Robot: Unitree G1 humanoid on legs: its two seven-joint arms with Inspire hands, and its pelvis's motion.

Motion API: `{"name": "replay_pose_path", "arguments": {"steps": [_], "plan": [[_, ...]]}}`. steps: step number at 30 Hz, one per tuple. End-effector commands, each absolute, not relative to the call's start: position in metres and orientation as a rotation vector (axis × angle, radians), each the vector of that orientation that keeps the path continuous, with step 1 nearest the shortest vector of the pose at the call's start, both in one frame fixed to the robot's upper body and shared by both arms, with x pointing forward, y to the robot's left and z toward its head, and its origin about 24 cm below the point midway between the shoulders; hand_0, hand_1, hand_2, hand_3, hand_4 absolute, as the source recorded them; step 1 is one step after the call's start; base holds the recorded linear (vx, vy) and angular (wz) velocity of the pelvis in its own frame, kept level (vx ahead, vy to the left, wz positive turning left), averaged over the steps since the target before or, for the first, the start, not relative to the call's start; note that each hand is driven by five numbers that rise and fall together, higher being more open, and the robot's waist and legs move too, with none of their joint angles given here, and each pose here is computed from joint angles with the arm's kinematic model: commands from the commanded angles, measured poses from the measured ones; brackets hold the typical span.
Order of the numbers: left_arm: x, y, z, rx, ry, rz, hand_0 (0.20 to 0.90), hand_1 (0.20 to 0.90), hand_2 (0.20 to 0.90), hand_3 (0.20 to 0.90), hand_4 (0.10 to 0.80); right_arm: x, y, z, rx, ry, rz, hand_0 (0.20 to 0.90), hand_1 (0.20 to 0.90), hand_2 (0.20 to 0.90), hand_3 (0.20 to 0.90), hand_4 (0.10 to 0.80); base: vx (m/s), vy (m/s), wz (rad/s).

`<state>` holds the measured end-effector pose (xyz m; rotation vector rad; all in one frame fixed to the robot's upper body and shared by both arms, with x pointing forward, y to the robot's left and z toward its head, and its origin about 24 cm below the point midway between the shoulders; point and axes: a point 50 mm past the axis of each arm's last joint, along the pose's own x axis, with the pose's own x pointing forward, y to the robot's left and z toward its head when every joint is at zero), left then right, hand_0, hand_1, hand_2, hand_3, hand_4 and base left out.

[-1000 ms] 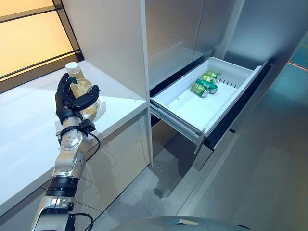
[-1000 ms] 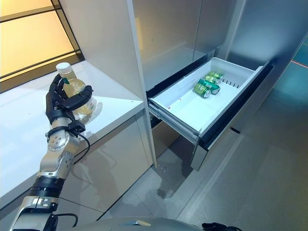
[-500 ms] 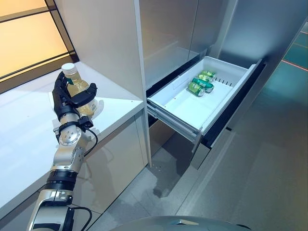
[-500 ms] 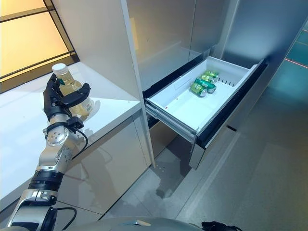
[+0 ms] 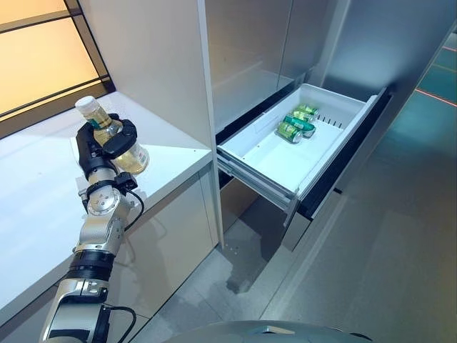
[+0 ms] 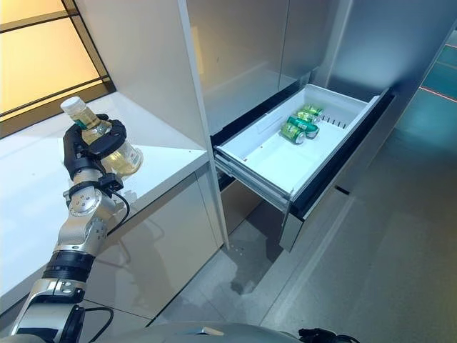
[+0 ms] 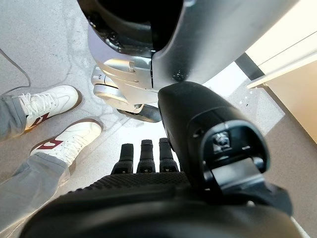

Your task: Put drinks into fridge and close the fridge

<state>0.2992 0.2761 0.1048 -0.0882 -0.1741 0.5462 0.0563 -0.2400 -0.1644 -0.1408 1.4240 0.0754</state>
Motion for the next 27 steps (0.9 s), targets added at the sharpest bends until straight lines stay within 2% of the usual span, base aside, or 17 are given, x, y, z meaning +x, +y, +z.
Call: {"name": "replay_pose_path", "arguments": {"steps": [1,7,16,20,27], "plan": [[0.321,0.271,0.198,-0.036,-0.566,0.469,0.3,0.3,0.3,0.2,0.1,0.064,-0.224,-0.167,-0.191,1.398,0.203,0.9,0.9,0.9,0.9,0.8,0.0,0.0,0.0],[0.318,0.265,0.209,-0.027,-0.612,0.425,0.3,0.3,0.3,0.2,0.1,0.084,-0.225,-0.161,-0.34,1.306,0.315,0.9,0.9,0.9,0.9,0.8,-0.023,-0.006,0.0],[0.31,0.238,0.225,-0.053,-0.699,0.287,0.3,0.3,0.3,0.2,0.1,0.149,-0.198,-0.137,-0.626,0.999,0.575,0.9,0.9,0.9,0.9,0.8,-0.029,-0.004,0.01],[0.306,0.219,0.231,-0.078,-0.741,0.2,0.3,0.3,0.3,0.2,0.1,0.189,-0.167,-0.109,-0.627,0.771,0.66,0.9,0.9,0.9,0.9,0.8,-0.038,-0.001,0.05],[0.299,0.21,0.237,-0.082,-0.793,0.108,0.3,0.3,0.3,0.2,0.1,0.208,-0.118,-0.071,-0.586,0.43,0.792,0.9,0.9,0.9,0.9,0.8,-0.046,0.026,0.06]]}}
